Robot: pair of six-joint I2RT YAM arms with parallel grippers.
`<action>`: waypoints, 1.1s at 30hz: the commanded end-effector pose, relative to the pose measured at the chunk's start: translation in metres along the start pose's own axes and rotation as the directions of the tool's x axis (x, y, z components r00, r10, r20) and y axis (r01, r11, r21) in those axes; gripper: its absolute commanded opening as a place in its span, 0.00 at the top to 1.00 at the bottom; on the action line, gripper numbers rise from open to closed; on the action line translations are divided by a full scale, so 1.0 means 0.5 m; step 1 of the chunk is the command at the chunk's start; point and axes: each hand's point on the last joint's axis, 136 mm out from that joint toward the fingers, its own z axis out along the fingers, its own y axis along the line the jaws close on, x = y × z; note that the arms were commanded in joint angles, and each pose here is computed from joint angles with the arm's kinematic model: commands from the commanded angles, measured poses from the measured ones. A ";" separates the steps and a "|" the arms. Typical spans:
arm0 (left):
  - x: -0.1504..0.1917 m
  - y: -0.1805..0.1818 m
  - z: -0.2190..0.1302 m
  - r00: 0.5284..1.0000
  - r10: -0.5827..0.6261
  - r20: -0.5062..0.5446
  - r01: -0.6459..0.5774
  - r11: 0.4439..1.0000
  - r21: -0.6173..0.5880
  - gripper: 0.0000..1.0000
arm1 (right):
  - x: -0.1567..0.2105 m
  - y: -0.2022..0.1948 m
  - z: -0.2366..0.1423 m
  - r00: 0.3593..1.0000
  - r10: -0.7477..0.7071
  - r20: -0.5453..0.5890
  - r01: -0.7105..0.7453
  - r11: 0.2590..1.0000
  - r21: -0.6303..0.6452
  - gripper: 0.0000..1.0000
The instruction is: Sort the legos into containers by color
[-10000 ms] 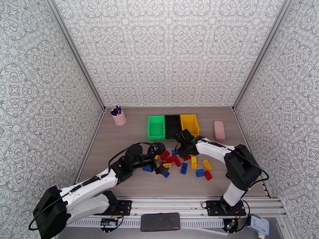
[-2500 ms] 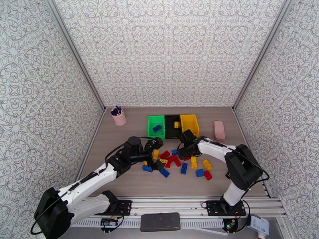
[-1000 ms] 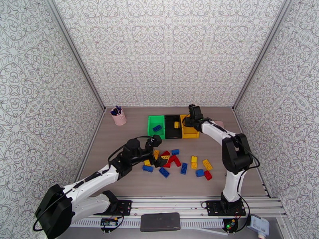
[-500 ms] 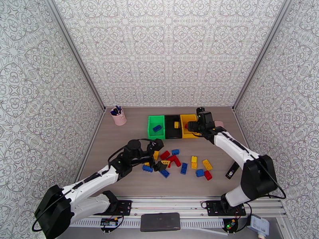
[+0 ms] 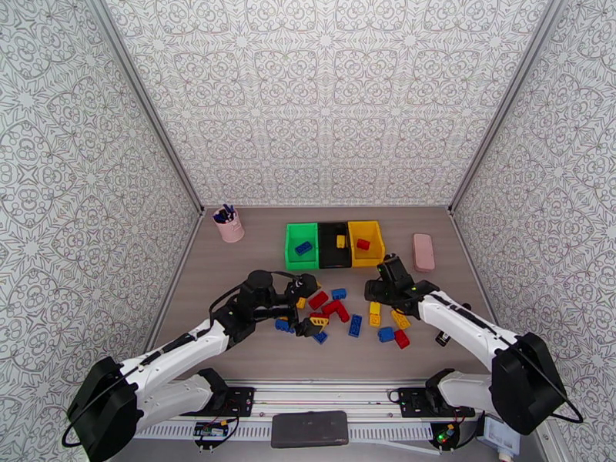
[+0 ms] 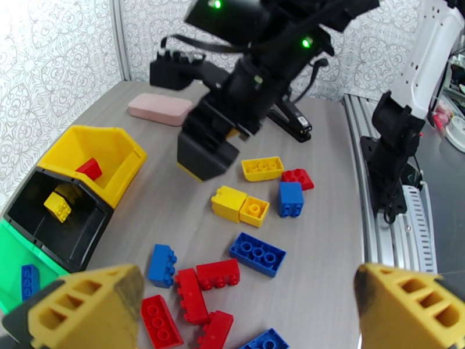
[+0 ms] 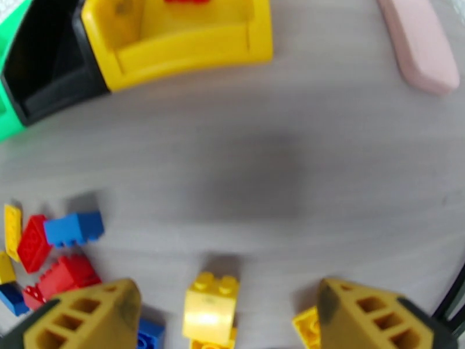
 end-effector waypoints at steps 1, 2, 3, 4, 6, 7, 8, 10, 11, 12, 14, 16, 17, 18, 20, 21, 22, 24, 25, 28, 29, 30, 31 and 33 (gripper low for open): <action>0.001 -0.017 0.002 1.000 0.013 -0.008 -0.013 0.999 0.037 0.00 | 0.039 0.004 0.013 0.998 0.038 -0.056 -0.037 0.999 0.018 0.18; 0.001 -0.017 0.002 1.000 0.014 -0.008 -0.014 0.999 0.036 0.00 | 0.046 0.009 0.018 0.997 0.036 -0.067 -0.035 0.999 0.014 0.19; 0.002 -0.017 0.002 1.000 0.015 -0.009 -0.015 0.999 0.035 0.00 | 0.055 0.013 0.024 0.996 0.031 -0.083 -0.031 0.999 0.011 0.19; 0.003 -0.017 0.002 1.000 0.014 -0.010 -0.014 0.999 0.035 0.00 | 0.061 0.016 0.030 0.995 0.031 -0.093 -0.030 0.999 0.010 0.21; 0.003 -0.017 0.003 1.000 0.017 -0.010 -0.017 0.999 0.031 0.01 | 0.071 0.021 0.042 0.993 0.030 -0.113 -0.029 1.000 0.006 0.23; 0.004 -0.016 0.003 1.000 0.018 -0.011 -0.018 0.999 0.027 0.00 | 0.074 0.023 0.047 0.992 0.031 -0.121 -0.031 1.000 0.003 0.26; 0.003 -0.015 0.003 1.000 0.020 -0.011 -0.020 1.000 0.023 0.00 | 0.077 0.025 0.051 0.991 0.032 -0.128 -0.032 0.999 0.001 0.29; 0.003 -0.014 0.002 1.000 0.026 -0.010 -0.025 1.000 0.017 0.00 | 0.080 0.025 0.058 0.990 0.033 -0.134 -0.033 0.999 0.003 0.33; 0.004 -0.015 0.002 1.000 0.027 -0.011 -0.027 0.999 0.017 0.00 | 0.082 0.025 0.061 0.990 0.033 -0.136 -0.033 0.999 0.004 0.35; 0.006 -0.014 0.001 1.000 0.027 -0.011 -0.027 1.000 0.013 0.00 | 0.083 0.025 0.064 0.990 0.033 -0.138 -0.033 0.999 0.007 0.38; 0.005 -0.016 0.002 0.999 0.031 -0.010 -0.031 0.999 0.014 0.00 | 0.089 0.023 0.070 0.989 0.033 -0.147 -0.031 0.999 0.012 0.41; 0.004 -0.016 0.003 0.999 0.032 -0.009 -0.031 0.999 0.015 0.00 | 0.093 0.021 0.076 0.988 0.030 -0.154 -0.027 0.999 0.019 0.45; 0.005 -0.016 0.003 0.999 0.031 -0.010 -0.030 0.999 0.016 0.00 | 0.094 0.020 0.077 0.987 0.030 -0.156 -0.027 0.999 0.021 0.47; 0.006 -0.016 0.003 0.999 0.029 -0.012 -0.029 0.999 0.017 0.00 | 0.094 0.020 0.078 0.987 0.031 -0.155 -0.027 0.999 0.024 0.49; 0.006 -0.017 0.003 0.999 0.031 -0.012 -0.031 0.999 0.016 0.00 | 0.092 0.016 0.079 0.988 0.035 -0.151 -0.030 0.999 0.035 0.51; 0.006 -0.016 0.003 0.999 0.031 -0.012 -0.031 0.999 0.015 0.00 | 0.091 0.016 0.079 0.988 0.035 -0.149 -0.030 0.999 0.038 0.52; 0.004 -0.015 0.003 0.999 0.033 -0.010 -0.033 0.999 0.013 0.00 | 0.090 0.015 0.079 0.988 0.036 -0.148 -0.030 0.999 0.043 0.54; 0.002 -0.014 0.003 0.999 0.034 -0.010 -0.034 0.999 0.010 0.01 | 0.087 0.014 0.077 0.989 0.036 -0.144 -0.029 0.999 0.046 0.58; -0.001 -0.015 0.002 0.999 0.037 -0.007 -0.037 0.999 0.009 0.00 | 0.086 0.014 0.076 0.989 0.036 -0.143 -0.030 0.998 0.047 0.59; -0.002 -0.012 -0.001 0.999 0.043 -0.007 -0.043 0.999 -0.004 0.00 | 0.073 0.019 0.065 0.991 0.032 -0.126 -0.027 0.999 0.038 0.63; -0.001 -0.012 -0.002 0.999 0.043 -0.009 -0.043 0.999 -0.008 0.00 | 0.067 0.020 0.060 0.993 0.031 -0.116 -0.027 0.999 0.036 0.65; -0.002 -0.011 -0.004 0.999 0.045 -0.007 -0.045 0.999 -0.016 0.00 | 0.060 0.021 0.055 0.994 0.030 -0.107 -0.026 0.999 0.033 0.68; -0.002 -0.010 -0.005 0.999 0.044 -0.009 -0.044 0.999 -0.021 0.00 | 0.051 0.025 0.049 0.995 0.028 -0.095 -0.025 0.999 0.030 0.68; -0.004 -0.010 -0.009 0.999 0.039 -0.010 -0.039 0.999 -0.031 0.00 | 0.035 0.033 0.040 0.997 0.019 -0.079 -0.017 1.000 0.021 0.68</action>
